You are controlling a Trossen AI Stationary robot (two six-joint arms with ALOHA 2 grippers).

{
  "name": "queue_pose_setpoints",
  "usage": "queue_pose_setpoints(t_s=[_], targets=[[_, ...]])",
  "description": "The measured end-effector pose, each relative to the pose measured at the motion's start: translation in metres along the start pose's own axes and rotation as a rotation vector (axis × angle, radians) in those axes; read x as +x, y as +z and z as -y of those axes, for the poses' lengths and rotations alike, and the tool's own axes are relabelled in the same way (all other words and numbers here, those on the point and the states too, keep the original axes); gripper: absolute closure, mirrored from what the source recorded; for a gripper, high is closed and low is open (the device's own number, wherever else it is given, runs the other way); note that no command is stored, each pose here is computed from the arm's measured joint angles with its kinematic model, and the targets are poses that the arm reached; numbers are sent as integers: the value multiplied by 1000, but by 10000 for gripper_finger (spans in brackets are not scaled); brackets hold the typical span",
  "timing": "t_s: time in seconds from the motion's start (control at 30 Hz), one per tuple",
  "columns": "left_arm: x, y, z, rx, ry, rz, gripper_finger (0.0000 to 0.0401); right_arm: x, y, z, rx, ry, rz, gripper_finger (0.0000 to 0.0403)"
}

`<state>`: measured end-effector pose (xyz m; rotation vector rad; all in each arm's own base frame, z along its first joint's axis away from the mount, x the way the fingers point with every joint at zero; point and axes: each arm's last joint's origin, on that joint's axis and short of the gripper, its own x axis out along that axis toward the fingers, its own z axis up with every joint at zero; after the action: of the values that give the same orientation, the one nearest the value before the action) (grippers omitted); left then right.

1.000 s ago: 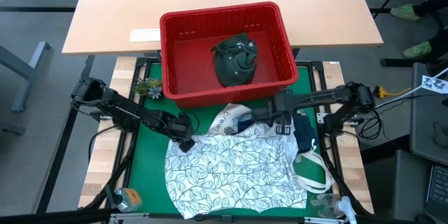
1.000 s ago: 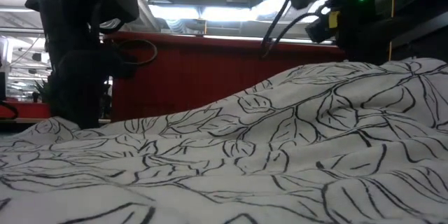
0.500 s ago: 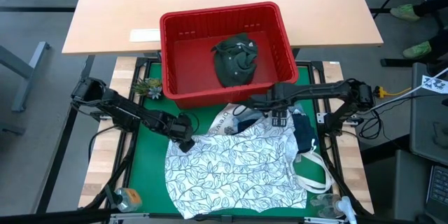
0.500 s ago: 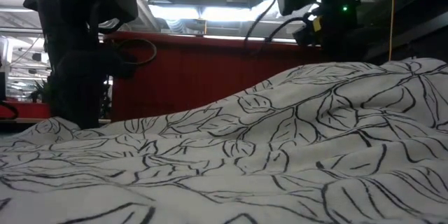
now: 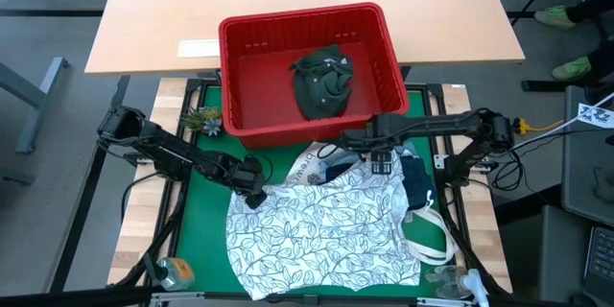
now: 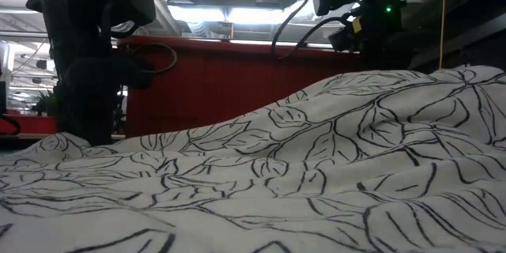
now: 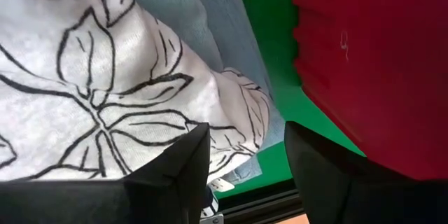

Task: Fold laundry
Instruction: Fold the patterned white shirt

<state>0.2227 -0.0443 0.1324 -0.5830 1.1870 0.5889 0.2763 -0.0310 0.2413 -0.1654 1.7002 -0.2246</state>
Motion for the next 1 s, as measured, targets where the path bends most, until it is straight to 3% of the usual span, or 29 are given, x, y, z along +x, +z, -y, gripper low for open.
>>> queue_pose_setpoints(t_s=[0.5,0.7,1.0], targets=[[0,0,0,0,0,1,383,5,-2,0,-11,-60,-27,220],[0,0,0,1,0,3,383,0,-11,0,60,-49,-44,220],[-1,-4,3,20,1,15,383,-10,-14,-20,41,-78,26,220]])
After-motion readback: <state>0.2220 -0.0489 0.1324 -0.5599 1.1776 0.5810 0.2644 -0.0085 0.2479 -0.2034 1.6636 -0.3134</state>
